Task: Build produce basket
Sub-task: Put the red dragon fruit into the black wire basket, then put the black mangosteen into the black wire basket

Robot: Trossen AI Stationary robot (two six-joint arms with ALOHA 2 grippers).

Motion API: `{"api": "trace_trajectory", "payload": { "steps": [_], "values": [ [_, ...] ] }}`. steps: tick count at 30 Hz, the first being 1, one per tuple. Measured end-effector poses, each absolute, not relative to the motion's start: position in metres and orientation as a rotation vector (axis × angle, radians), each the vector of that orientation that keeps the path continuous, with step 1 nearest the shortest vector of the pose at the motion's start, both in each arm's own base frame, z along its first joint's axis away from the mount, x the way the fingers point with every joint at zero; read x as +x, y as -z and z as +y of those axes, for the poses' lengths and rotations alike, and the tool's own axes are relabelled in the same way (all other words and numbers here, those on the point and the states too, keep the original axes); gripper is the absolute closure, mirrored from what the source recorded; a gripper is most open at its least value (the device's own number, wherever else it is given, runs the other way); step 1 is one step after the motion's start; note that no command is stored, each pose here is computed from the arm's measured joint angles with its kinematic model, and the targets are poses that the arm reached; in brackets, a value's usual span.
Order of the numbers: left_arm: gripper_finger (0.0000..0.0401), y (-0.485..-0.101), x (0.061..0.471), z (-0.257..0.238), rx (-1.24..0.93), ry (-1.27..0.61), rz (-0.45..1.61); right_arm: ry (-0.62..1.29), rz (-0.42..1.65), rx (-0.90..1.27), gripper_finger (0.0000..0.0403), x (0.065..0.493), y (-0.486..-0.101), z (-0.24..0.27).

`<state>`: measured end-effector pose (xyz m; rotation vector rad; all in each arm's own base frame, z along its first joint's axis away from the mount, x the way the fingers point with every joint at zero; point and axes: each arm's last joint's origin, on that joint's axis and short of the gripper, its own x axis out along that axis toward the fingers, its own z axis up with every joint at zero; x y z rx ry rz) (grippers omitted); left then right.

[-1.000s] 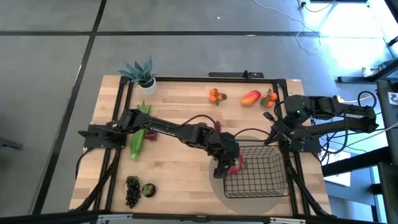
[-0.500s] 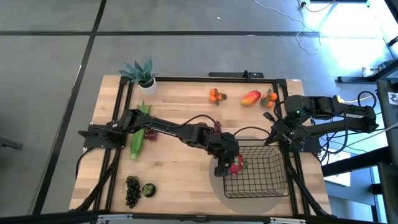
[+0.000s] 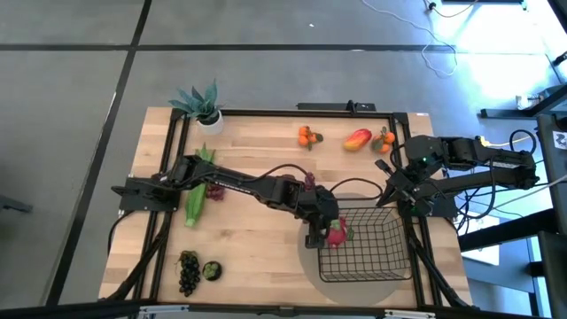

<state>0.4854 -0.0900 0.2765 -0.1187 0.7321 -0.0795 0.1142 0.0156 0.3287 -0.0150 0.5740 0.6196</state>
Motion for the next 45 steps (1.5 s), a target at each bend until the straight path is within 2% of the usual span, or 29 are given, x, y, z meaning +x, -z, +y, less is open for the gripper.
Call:
{"api": "trace_trajectory", "payload": {
  "steps": [11, 30, 40, 45],
  "values": [
    [0.0327, -0.277, 0.488, -0.073, -0.135, 0.043, 0.729, -0.619, 0.574, -0.015, 0.0403, 0.114, -0.329, 0.016],
    [0.0325, -0.304, 0.473, -0.061, -0.094, 0.000, 0.716, -0.583, 0.577, -0.029, 0.0403, 0.115, -0.329, 0.015],
    [0.0324, -0.340, 0.453, -0.055, -0.079, -0.087, 0.648, -0.557, 0.573, -0.041, 0.0403, 0.114, -0.329, 0.014],
    [0.0324, -0.363, 0.432, -0.050, -0.151, -0.184, 0.645, -0.526, 0.582, -0.020, 0.0403, 0.114, -0.329, 0.013]
  ]
}}
